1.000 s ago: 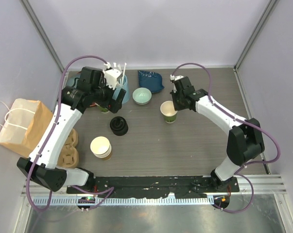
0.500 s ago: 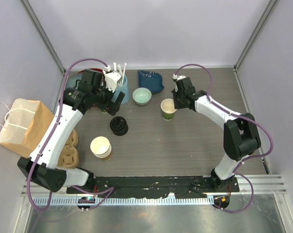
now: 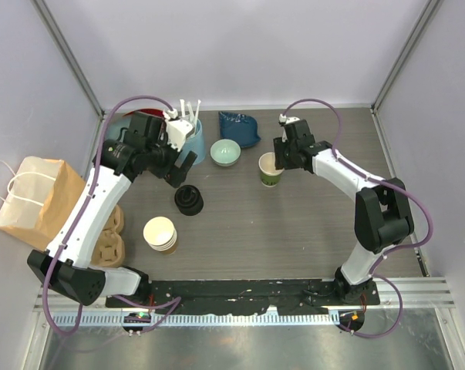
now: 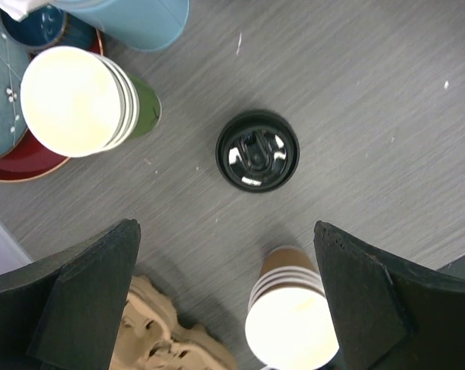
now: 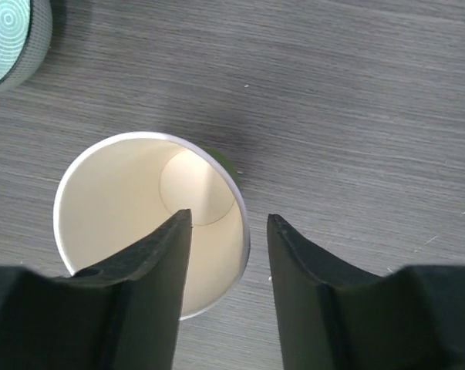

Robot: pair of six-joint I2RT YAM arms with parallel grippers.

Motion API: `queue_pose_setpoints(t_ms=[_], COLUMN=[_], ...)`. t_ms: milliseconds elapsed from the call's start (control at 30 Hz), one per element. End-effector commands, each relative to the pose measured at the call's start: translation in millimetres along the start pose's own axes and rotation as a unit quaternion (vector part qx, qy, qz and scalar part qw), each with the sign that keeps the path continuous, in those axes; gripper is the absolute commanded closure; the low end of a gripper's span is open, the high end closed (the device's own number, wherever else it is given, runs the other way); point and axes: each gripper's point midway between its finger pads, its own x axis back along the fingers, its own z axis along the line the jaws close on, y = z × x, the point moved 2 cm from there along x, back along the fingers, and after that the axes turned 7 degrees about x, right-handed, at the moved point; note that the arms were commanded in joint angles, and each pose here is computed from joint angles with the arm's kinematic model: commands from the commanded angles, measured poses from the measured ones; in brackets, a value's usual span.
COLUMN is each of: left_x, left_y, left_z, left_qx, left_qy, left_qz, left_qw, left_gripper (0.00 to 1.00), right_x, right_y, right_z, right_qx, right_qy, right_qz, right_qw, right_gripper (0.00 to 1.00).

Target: Pack the takeout coffee

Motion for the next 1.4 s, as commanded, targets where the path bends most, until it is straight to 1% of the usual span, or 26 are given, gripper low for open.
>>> queue_pose_setpoints(t_ms=[0, 33, 100, 133, 200, 233, 300, 333, 367, 433, 500, 600, 667, 800, 867, 933, 1033, 1067, 1100, 1133, 1167, 1233, 1367], left_x=[13, 16, 21, 26, 28, 26, 25, 23, 24, 24, 23, 15, 11, 4, 4, 2, -5, -6, -7, -8, -8, -8, -8], left_y=[-28, -40, -54, -69, -84, -98, -113, -122, -127, -132, -135, -144, -149, -161, -164, -164, -164, -165, -165, -164, -162, -161, -161], left_z=[1, -1, -4, -7, -5, -4, -1, -2, -1, -2, 0, 3, 1, -2, -3, -4, -2, -2, -2, -1, -1, -1, -2], left_qx=[-0.045, -0.051, -0.073, -0.079, -0.105, -0.111, -0.128, -0.129, -0.129, -0.128, -0.128, -0.124, -0.115, -0.108, -0.107, -0.104, -0.103, -0.101, -0.096, -0.095, -0.094, -0.093, -0.092], left_qy=[-0.009, -0.017, -0.033, -0.046, -0.052, -0.051, -0.052, -0.057, -0.057, -0.061, -0.062, -0.064, -0.075, -0.089, -0.094, -0.095, -0.088, -0.085, -0.082, -0.081, -0.078, -0.075, -0.078], left_qz=[0.057, 0.082, 0.113, 0.143, 0.169, 0.192, 0.218, 0.232, 0.240, 0.253, 0.253, 0.267, 0.282, 0.303, 0.307, 0.303, 0.300, 0.301, 0.302, 0.299, 0.297, 0.291, 0.287], left_qw=[0.997, 0.995, 0.990, 0.986, 0.979, 0.974, 0.966, 0.962, 0.960, 0.957, 0.957, 0.954, 0.949, 0.943, 0.941, 0.942, 0.944, 0.944, 0.945, 0.946, 0.947, 0.949, 0.950], left_gripper=[0.06, 0.10, 0.16, 0.16, 0.17, 0.18, 0.20, 0.21, 0.25, 0.28, 0.29, 0.31, 0.35, 0.41, 0.46, 0.48, 0.57, 0.65, 0.70, 0.79, 0.84, 0.89, 0.93], right_x=[18, 22, 35, 40, 56, 61, 71, 80, 84, 92, 96, 102, 104, 104, 105, 104, 103, 103, 102, 103, 103, 103, 103], right_y=[39, 42, 51, 54, 61, 64, 66, 70, 70, 71, 70, 69, 68, 65, 65, 64, 63, 64, 63, 64, 63, 62, 62], right_z=[6, 5, 4, 5, 7, 7, 8, 12, 15, 17, 17, 17, 16, 16, 16, 17, 18, 19, 19, 20, 19, 19, 19], right_qx=[0.003, 0.005, 0.007, 0.011, 0.011, 0.011, 0.011, 0.011, 0.013, 0.013, 0.015, 0.017, 0.018, 0.021, 0.022, 0.022, 0.022, 0.023, 0.022, 0.022, 0.022, 0.022, 0.024], right_qy=[0.017, 0.016, 0.017, 0.019, 0.028, 0.031, 0.035, 0.049, 0.060, 0.064, 0.067, 0.067, 0.067, 0.067, 0.067, 0.070, 0.075, 0.078, 0.078, 0.079, 0.078, 0.078, 0.076], right_qz=[-0.043, -0.047, -0.056, -0.061, -0.076, -0.082, -0.093, -0.104, -0.105, -0.113, -0.115, -0.119, -0.121, -0.118, -0.119, -0.118, -0.116, -0.117, -0.116, -0.117, -0.117, -0.116, -0.116], right_qw=[0.999, 0.999, 0.998, 0.998, 0.997, 0.996, 0.995, 0.993, 0.993, 0.991, 0.991, 0.990, 0.990, 0.991, 0.990, 0.990, 0.990, 0.990, 0.990, 0.990, 0.990, 0.990, 0.990], right_gripper=[0.46, 0.42, 0.37, 0.33, 0.29, 0.27, 0.25, 0.25, 0.25, 0.25, 0.25, 0.25, 0.25, 0.26, 0.25, 0.25, 0.25, 0.25, 0.25, 0.25, 0.25, 0.25, 0.25])
